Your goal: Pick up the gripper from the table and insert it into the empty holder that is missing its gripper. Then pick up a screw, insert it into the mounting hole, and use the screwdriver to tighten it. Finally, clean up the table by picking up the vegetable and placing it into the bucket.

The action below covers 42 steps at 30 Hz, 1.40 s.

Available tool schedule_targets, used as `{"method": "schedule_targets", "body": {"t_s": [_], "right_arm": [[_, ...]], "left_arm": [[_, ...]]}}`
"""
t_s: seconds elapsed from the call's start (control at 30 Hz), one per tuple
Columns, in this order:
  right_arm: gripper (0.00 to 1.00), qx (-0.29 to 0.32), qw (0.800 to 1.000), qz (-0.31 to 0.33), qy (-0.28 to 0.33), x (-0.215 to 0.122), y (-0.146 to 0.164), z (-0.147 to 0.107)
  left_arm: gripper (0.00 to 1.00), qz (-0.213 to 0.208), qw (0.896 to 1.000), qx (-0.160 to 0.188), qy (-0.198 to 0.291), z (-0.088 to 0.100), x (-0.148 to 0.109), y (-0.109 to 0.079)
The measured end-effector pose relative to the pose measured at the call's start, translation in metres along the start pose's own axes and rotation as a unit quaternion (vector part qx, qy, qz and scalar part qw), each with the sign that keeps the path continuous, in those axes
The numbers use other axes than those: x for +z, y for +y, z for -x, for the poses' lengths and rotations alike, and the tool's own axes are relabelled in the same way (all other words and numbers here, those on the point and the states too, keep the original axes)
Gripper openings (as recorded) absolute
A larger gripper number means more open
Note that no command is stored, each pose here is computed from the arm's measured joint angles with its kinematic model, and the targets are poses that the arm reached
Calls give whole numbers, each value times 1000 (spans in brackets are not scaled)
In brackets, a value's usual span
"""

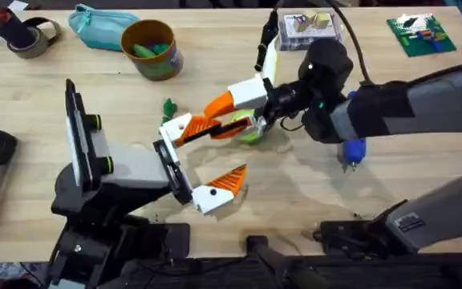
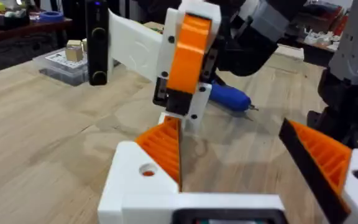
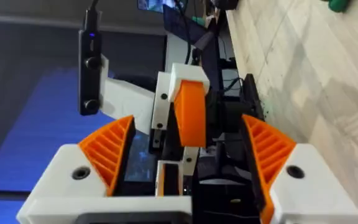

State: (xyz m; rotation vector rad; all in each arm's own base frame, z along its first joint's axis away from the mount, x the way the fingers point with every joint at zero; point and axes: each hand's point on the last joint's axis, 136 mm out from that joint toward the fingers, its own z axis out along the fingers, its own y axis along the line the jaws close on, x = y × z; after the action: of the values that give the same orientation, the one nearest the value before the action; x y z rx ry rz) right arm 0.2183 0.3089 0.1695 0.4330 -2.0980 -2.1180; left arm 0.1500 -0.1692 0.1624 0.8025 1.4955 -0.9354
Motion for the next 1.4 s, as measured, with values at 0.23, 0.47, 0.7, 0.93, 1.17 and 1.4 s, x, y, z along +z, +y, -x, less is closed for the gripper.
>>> {"method": "schedule_targets", "body": {"t_s": [0.23, 0.47, 0.7, 0.93, 1.17, 1.4], "right_arm": [[873, 8, 1000, 1, -8, 0, 0, 0], [723, 25, 1000, 0, -15, -1, 0, 3], [587, 32, 999, -1, -26, -2, -1, 7], [463, 35, 999, -2, -38, -5, -1, 11], [297, 37, 999, -1, -38, -5, -1, 11], [252, 37, 999, -1, -32, -2, -1, 9]], "left_arm": [[988, 0, 1000, 0, 0, 0, 0, 0], [988, 0, 1000, 0, 0, 0, 0, 0], [988, 0, 1000, 0, 0, 0, 0, 0], [988, 0, 1000, 0, 0, 0, 0, 0], [988, 0, 1000, 0, 0, 0, 0, 0], [988, 0, 1000, 0, 0, 0, 0, 0]]}}
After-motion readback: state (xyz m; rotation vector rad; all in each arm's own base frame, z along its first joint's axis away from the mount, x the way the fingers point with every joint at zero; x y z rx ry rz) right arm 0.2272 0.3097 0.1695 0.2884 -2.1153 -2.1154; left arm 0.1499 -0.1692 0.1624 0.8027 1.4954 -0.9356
